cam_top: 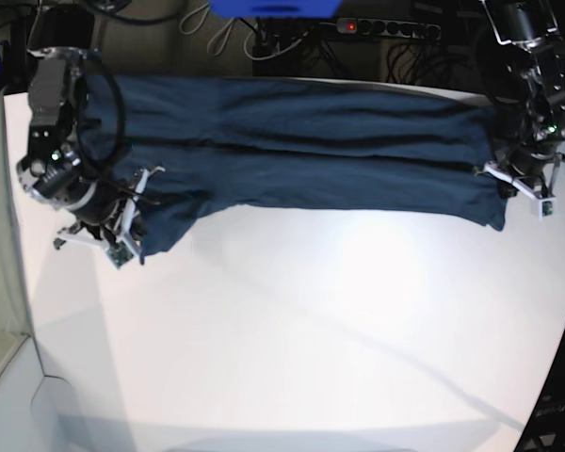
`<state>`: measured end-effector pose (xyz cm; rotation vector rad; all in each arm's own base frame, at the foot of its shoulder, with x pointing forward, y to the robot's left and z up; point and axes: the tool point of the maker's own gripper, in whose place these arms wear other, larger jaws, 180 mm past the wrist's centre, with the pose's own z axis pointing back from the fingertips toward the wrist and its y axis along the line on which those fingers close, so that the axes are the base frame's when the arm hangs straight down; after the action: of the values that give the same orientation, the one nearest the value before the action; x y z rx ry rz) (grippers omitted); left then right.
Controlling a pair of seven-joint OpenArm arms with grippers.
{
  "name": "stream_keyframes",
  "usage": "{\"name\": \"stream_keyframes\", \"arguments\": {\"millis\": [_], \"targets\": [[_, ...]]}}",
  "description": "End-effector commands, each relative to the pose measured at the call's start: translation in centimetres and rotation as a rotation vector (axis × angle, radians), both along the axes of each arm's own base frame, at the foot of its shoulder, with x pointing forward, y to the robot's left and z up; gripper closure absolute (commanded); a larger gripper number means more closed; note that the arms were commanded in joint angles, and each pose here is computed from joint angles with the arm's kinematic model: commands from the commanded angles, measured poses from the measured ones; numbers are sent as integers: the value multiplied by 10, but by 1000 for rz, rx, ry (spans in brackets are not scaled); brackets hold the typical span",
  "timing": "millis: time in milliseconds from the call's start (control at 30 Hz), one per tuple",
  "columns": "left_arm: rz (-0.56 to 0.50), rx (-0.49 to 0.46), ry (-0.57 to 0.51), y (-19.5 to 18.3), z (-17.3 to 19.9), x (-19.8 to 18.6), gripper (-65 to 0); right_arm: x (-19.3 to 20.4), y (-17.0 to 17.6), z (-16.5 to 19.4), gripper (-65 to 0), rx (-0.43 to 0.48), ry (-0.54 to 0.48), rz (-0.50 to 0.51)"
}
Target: Layout the t-shirt on the table in an organized manner, then fold the t-shirt properly
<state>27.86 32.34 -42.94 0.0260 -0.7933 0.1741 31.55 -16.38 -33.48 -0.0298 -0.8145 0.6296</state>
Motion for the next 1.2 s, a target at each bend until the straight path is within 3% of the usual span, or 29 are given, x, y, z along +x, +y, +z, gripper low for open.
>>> {"name": "stream_keyframes", "arguments": {"millis": [0, 500, 767, 1167], "targets": [[-14, 13, 38, 2, -2, -4, -6, 1, -5, 16, 0, -8, -50, -5], [-14, 14, 35, 4, -1, -3, -6, -66, -63, 5, 0, -97, 46, -170], [-15, 14, 39, 3, -2, -5, -6, -94, -52, -18, 0, -29, 118, -217], [-17, 14, 47, 4, -3, -6, -8, -99, -51, -47, 0, 28, 175, -235]]}}
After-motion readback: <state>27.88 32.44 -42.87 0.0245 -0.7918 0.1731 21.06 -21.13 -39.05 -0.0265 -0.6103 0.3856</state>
